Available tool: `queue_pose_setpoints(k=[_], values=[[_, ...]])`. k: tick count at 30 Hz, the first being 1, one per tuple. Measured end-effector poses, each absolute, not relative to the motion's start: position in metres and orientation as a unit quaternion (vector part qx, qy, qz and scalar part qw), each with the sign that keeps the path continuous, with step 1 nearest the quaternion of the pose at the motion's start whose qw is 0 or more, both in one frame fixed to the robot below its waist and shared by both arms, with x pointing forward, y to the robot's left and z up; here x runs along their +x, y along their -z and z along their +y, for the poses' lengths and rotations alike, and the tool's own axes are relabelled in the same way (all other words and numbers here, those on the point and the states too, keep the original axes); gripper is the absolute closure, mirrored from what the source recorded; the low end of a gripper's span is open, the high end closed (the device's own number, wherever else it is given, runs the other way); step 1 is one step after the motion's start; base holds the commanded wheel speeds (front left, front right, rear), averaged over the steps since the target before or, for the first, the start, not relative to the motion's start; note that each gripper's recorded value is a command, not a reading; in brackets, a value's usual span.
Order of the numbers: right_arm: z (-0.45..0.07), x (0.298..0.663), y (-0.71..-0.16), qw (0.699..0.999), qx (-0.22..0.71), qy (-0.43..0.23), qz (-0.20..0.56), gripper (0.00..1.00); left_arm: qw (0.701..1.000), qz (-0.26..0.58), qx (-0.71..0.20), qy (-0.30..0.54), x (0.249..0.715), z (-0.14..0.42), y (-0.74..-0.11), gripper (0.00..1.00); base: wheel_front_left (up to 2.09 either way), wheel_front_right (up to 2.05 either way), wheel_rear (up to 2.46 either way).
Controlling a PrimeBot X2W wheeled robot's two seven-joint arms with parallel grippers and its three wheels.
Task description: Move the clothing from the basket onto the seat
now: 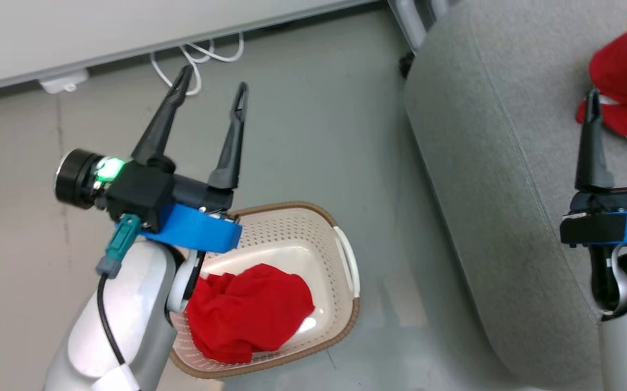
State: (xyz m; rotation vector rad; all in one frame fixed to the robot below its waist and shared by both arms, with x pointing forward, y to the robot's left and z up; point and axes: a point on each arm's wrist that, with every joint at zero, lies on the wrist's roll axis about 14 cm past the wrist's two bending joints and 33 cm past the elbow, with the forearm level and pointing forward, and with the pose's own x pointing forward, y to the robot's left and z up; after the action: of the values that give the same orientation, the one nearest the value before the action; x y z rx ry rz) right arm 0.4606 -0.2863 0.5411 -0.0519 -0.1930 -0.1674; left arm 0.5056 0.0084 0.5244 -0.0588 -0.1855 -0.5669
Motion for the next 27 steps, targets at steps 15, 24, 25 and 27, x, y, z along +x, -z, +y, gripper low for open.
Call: queue_pose_setpoints(k=[15,24,25,27], values=[[-0.209,0.449,-0.549,0.994,0.018,-0.01,-0.107,0.0,0.983,-0.096,-0.034,0.153,0.459,0.097,-0.542,0.0,0.0,0.0,0.0],[-0.192,0.428,-0.538,0.995,0.034,-0.024,-0.089,0.0,0.991,-0.091,-0.04,0.085,0.427,0.142,-0.541,0.0,0.0,0.0,0.0],[-0.191,0.426,-0.536,0.995,0.035,-0.024,-0.087,0.0,0.992,-0.09,-0.04,0.083,0.424,0.144,-0.54,0.0,0.0,0.0,0.0],[-0.188,0.422,-0.532,0.996,0.038,-0.026,-0.08,0.0,0.992,-0.087,-0.039,0.078,0.419,0.147,-0.539,0.0,0.0,0.0,0.0]])
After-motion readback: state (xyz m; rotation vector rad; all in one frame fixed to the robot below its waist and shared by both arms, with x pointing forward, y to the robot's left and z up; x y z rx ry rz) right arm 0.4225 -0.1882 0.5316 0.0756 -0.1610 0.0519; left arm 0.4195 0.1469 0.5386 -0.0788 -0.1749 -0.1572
